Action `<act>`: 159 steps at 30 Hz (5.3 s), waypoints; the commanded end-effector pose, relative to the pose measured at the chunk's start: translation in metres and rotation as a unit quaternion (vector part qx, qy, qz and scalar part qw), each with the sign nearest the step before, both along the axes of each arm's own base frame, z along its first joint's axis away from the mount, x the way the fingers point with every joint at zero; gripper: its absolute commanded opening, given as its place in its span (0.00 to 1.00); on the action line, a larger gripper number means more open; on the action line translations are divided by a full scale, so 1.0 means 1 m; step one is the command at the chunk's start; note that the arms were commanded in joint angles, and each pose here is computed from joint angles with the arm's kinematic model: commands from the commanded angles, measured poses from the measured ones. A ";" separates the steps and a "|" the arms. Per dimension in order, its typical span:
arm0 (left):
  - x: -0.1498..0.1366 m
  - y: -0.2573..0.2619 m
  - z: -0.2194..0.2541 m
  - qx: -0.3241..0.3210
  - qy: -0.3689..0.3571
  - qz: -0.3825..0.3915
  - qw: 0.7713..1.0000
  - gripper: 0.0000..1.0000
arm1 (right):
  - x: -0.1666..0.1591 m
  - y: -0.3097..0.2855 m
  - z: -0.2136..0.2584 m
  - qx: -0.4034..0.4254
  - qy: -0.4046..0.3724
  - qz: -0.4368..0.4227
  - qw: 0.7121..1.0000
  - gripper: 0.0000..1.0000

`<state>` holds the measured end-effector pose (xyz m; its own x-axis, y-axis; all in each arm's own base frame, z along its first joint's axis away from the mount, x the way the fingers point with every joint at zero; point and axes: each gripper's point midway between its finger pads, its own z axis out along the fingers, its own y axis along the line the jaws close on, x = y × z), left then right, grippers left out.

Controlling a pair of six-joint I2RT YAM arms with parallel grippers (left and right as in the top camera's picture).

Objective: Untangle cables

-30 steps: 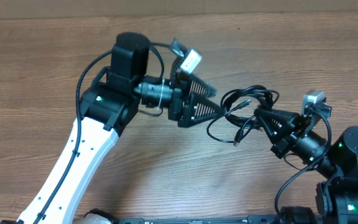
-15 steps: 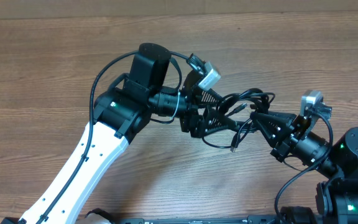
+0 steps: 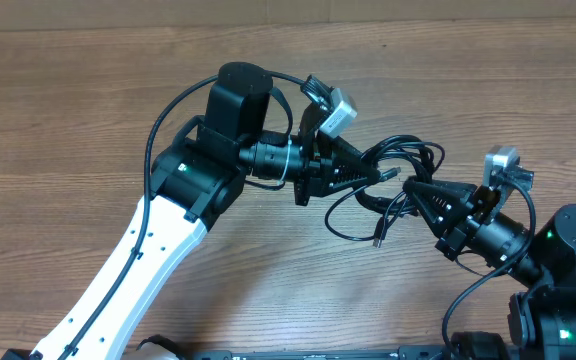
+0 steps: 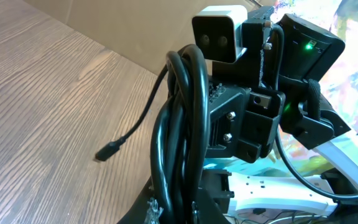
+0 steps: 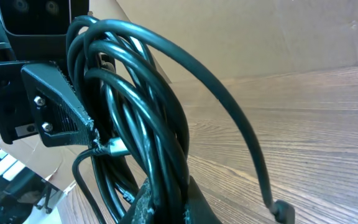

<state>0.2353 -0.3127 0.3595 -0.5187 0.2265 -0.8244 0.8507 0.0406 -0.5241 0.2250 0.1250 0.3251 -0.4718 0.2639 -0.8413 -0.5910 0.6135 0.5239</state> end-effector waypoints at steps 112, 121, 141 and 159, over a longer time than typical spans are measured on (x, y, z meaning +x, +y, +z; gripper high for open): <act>-0.009 0.003 0.013 -0.018 -0.039 -0.024 0.999 0.04 | 0.026 -0.041 -0.016 -0.013 0.056 -0.156 0.986 0.26; 0.035 0.024 -0.024 0.074 -0.013 0.108 0.991 0.04 | 0.028 -0.055 -0.034 -0.028 0.092 -0.200 0.975 0.56; 0.037 -0.008 -0.046 0.184 -0.259 0.127 0.940 0.04 | 0.000 -0.002 0.011 0.173 0.181 -0.042 0.967 0.63; 0.010 -0.036 -0.039 0.170 -0.326 0.082 0.927 0.04 | 0.023 -0.008 0.000 0.218 0.245 -0.075 0.942 0.45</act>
